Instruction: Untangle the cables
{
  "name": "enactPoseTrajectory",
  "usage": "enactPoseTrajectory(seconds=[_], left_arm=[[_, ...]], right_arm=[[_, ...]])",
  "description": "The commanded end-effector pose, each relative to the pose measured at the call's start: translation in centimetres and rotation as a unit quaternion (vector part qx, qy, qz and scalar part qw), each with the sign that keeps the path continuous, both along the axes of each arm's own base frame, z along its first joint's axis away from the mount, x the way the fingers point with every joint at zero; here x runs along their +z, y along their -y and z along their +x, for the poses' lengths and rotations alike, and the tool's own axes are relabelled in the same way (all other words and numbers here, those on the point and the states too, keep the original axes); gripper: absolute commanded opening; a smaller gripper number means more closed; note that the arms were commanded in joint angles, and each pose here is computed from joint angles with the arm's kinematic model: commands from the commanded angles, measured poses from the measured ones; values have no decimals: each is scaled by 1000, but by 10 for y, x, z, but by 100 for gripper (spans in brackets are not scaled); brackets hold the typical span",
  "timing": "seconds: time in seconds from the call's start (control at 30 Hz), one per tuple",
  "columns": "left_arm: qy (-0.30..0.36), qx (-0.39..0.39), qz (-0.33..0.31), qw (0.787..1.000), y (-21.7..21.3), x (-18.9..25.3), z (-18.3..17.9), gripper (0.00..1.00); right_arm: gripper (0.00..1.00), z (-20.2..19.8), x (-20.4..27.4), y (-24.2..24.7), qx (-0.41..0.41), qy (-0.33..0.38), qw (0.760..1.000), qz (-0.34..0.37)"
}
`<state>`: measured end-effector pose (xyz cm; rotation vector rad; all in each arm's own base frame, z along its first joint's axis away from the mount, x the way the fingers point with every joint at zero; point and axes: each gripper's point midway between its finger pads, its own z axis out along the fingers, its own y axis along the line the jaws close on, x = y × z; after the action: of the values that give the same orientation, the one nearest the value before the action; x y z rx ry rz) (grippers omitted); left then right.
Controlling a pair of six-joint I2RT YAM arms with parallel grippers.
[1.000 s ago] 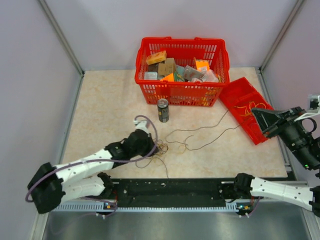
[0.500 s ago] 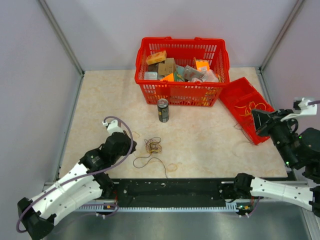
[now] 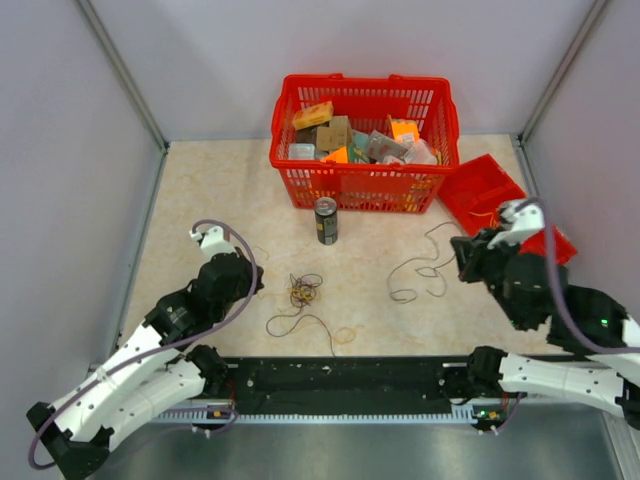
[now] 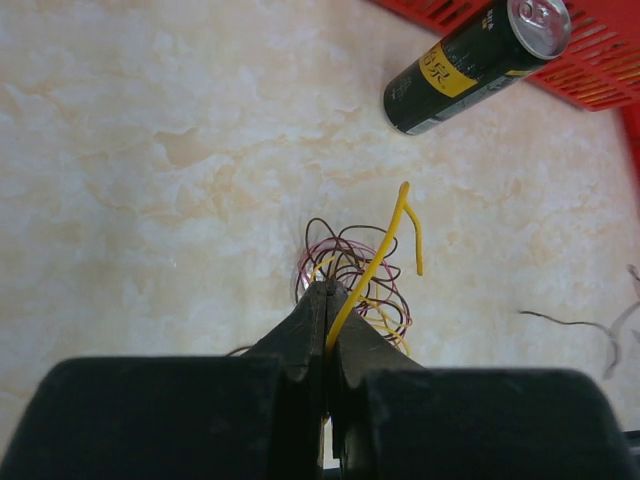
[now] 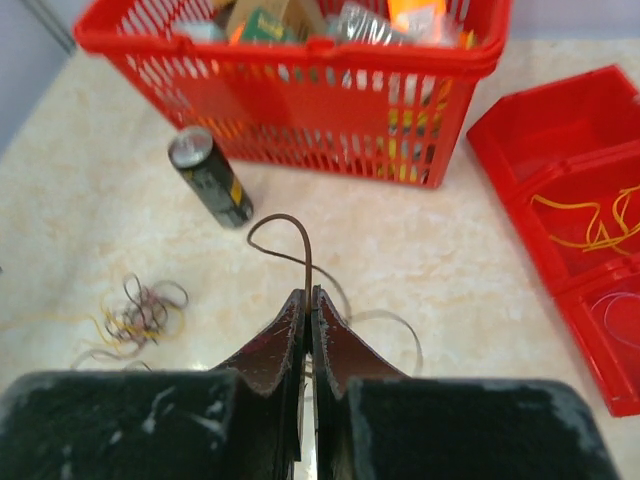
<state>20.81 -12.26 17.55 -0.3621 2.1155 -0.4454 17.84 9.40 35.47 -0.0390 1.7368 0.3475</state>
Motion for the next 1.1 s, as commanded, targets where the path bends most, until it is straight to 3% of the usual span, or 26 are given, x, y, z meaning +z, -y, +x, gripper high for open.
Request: enactPoseTrajectory(seconds=[0.0, 0.17, 0.37, 0.47, 0.7, 0.93, 1.0, 1.07], left_arm=[[16, -6, 3, 1000, 4, 16, 7, 0], [-5, -22, -18, 1000, 8, -5, -5, 0], [-25, -32, -38, 998, 7, -24, -20, 0], [-19, -30, -53, 998, 6, -25, -23, 0], [-12, -41, -79, 996, 13, -21, -25, 0], [-9, -62, -90, 994, 28, -20, -19, 0], [-9, -68, -95, 993, 31, -22, -19, 0], [-9, -74, -97, 992, 34, -23, -19, 0]], right_arm=[[0, 7, -58, -45, 27, -70, 997, -30], [0, 19, -131, -40, -5, -173, 984, -42], [0, 17, -162, -10, -71, -225, 972, 0], [0, 22, -184, -10, -87, -252, 964, -24], [7, 22, -226, -48, -13, -326, 943, -65], [24, -6, -253, -70, 65, -385, 920, -45], [45, -14, -258, -75, 85, -398, 913, -40], [72, -19, -266, -73, 88, -407, 908, -45]])
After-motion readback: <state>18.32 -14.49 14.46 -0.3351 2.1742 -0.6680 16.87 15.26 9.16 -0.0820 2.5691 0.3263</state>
